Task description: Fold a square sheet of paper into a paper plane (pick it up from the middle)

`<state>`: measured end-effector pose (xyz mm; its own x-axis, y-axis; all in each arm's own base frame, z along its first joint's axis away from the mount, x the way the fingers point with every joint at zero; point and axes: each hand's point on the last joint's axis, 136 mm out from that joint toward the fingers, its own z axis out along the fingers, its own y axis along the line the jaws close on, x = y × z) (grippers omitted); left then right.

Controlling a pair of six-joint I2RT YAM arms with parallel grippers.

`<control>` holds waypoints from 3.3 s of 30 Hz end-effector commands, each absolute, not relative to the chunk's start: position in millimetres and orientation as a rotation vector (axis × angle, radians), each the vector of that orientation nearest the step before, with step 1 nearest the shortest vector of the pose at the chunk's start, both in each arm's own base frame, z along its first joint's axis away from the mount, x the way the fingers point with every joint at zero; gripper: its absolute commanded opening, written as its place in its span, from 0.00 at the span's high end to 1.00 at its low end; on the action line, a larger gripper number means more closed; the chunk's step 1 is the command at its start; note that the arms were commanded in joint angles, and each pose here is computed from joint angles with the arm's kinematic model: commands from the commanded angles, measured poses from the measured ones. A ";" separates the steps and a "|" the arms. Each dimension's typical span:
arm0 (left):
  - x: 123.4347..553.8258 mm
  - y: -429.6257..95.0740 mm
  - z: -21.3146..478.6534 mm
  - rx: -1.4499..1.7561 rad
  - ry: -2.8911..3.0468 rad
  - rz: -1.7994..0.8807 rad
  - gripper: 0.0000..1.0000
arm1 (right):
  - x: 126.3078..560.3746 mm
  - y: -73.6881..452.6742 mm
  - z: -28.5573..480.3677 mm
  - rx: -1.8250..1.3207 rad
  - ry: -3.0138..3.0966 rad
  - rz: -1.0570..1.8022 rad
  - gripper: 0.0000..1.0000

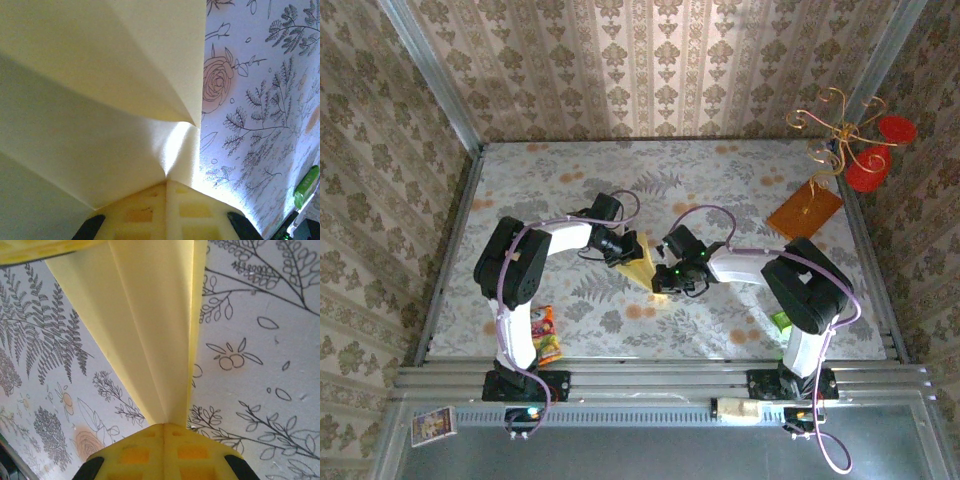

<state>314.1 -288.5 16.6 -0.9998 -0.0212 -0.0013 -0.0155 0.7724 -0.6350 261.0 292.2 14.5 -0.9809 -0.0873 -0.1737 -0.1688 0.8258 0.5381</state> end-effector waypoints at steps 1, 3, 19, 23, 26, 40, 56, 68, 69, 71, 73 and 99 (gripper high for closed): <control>279.9 -236.7 -51.2 -0.143 3.186 -0.640 0.94 | 216.4 266.6 -4.4 -0.163 3.070 0.791 0.99; 279.4 -236.3 -51.2 -0.139 3.187 -0.637 0.94 | 213.3 262.5 -3.6 -0.173 3.076 0.773 0.98; 283.9 -253.3 -39.4 -0.093 3.151 -0.728 0.94 | 264.2 294.5 40.1 -0.225 2.842 0.849 0.93; 284.5 -256.6 -36.0 -0.085 3.143 -0.748 0.94 | 281.2 303.2 33.7 -0.198 2.844 0.818 0.95; 286.1 -259.0 -31.5 -0.076 3.130 -0.765 0.94 | 285.9 303.9 26.8 -0.192 2.862 0.785 0.95; 316.8 -299.4 50.0 0.123 2.790 -1.093 0.91 | 269.5 275.1 -12.4 -0.146 3.020 0.561 0.97; 294.9 -313.2 29.8 0.212 2.770 -1.194 0.91 | 266.3 273.7 -17.1 -0.138 3.062 0.539 0.98; 308.6 -289.4 7.8 0.144 2.821 -1.097 0.92 | 250.6 252.7 -29.9 -0.121 3.141 0.445 0.98; 311.1 -286.6 6.8 0.140 2.823 -1.088 0.92 | 248.2 249.3 -31.4 -0.118 3.151 0.433 0.98; 318.1 -281.1 5.6 0.130 2.823 -1.071 0.92 | 244.1 242.6 -34.4 -0.112 3.167 0.410 0.98; 325.8 -275.1 4.2 0.119 2.820 -1.057 0.92 | 239.4 235.4 -37.6 -0.102 3.184 0.389 0.98; 424.8 -191.6 23.5 -0.075 2.675 -0.965 0.92 | 238.8 237.1 -38.5 -0.077 3.175 0.442 0.98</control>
